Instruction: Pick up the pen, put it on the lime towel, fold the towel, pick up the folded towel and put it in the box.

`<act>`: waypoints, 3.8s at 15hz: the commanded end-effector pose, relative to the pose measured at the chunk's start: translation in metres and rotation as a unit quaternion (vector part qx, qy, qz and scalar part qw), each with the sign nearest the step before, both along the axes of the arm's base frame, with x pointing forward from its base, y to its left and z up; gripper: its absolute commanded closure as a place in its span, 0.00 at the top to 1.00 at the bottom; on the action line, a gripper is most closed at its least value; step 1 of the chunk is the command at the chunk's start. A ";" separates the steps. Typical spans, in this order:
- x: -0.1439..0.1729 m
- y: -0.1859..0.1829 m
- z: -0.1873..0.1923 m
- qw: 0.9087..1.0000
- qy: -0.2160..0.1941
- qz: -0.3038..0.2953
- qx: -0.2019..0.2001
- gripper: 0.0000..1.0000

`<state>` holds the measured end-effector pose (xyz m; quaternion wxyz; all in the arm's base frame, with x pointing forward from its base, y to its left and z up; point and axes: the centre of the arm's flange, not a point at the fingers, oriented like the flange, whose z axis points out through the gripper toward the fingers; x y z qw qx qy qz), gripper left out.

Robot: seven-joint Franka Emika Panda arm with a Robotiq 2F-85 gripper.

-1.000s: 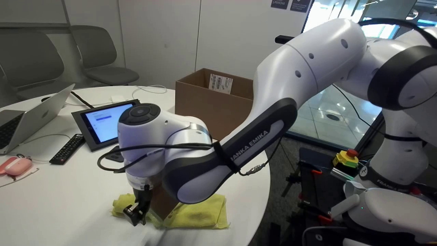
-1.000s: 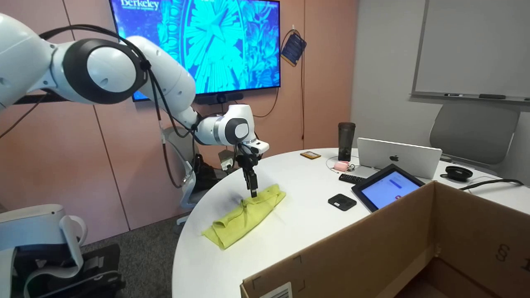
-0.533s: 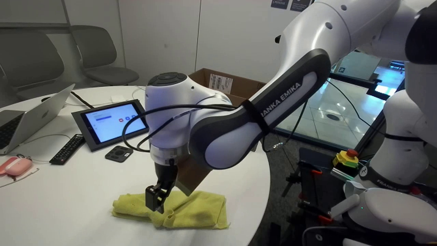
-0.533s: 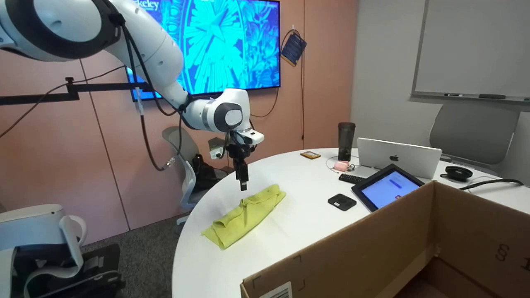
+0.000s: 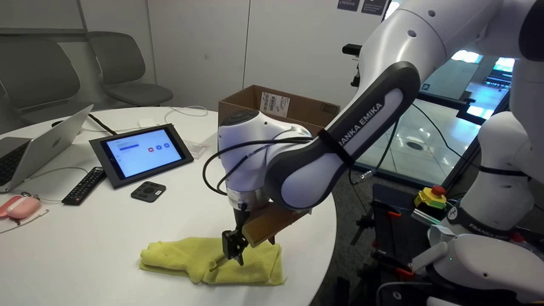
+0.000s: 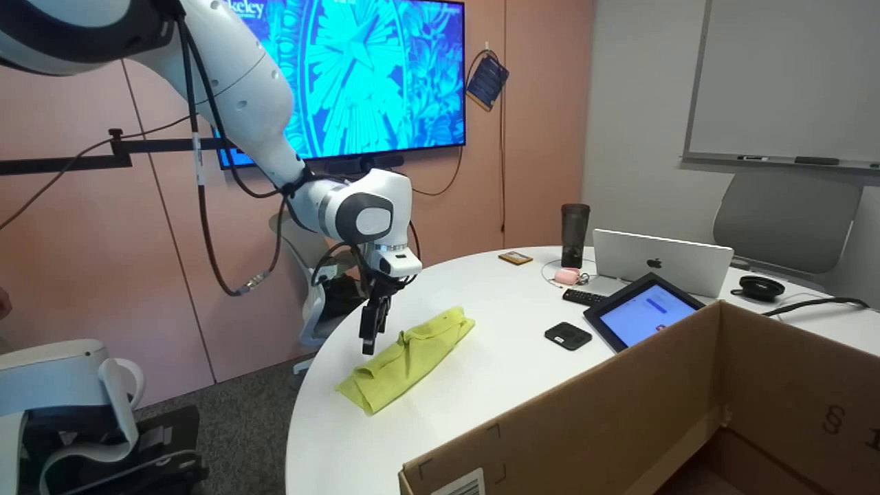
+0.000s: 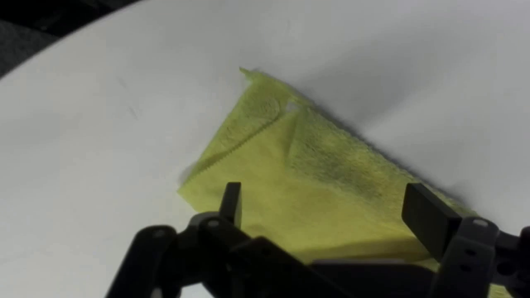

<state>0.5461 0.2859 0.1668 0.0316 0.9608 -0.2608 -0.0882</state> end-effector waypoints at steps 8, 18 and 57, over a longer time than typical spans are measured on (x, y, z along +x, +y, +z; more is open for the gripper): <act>-0.056 -0.049 -0.037 0.966 0.065 -0.249 0.021 1.00; -0.071 -0.080 -0.071 0.942 0.036 -0.333 0.016 1.00; 0.032 0.015 0.023 0.989 -0.136 -0.051 -0.007 0.04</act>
